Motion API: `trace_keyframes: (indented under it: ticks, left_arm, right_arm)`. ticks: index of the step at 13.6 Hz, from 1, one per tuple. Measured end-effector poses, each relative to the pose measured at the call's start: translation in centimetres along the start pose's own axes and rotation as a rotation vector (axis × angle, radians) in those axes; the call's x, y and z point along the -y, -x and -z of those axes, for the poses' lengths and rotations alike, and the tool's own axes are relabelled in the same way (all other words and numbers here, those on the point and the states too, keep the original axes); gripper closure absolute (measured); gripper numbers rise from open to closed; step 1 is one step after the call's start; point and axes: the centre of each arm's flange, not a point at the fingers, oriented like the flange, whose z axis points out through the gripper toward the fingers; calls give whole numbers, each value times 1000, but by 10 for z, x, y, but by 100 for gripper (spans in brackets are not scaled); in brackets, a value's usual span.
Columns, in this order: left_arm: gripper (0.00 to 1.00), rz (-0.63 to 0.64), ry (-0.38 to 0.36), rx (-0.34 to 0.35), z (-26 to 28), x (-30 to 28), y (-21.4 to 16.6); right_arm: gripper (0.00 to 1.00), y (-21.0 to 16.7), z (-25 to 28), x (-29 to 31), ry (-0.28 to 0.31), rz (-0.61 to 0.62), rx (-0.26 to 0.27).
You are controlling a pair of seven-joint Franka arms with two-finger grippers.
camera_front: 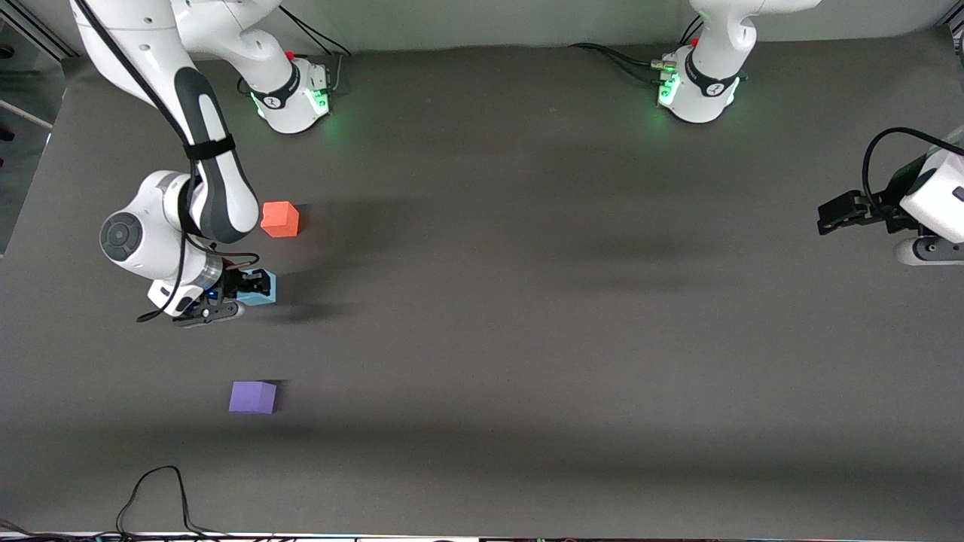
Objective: Place blue block between orange and purple blocks
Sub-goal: 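Set the blue block between orange and purple blocks, open right gripper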
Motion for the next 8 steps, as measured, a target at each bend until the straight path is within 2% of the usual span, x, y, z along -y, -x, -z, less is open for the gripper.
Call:
trace_keyframes:
  ticks: [4,5,8]
  left_arm:
    - [0,0,0,0,0,0,0]
    - [0,0,0,0,0,0,0]
    - [0,0,0,1,0,0,0]
  right_arm:
    - [47,-2,-29,-6,-48,-3,-13]
    - [43,-3,-32,-7,-50,-8,-13]
    - [13,-9,-27,-7,-50,-9,-28]
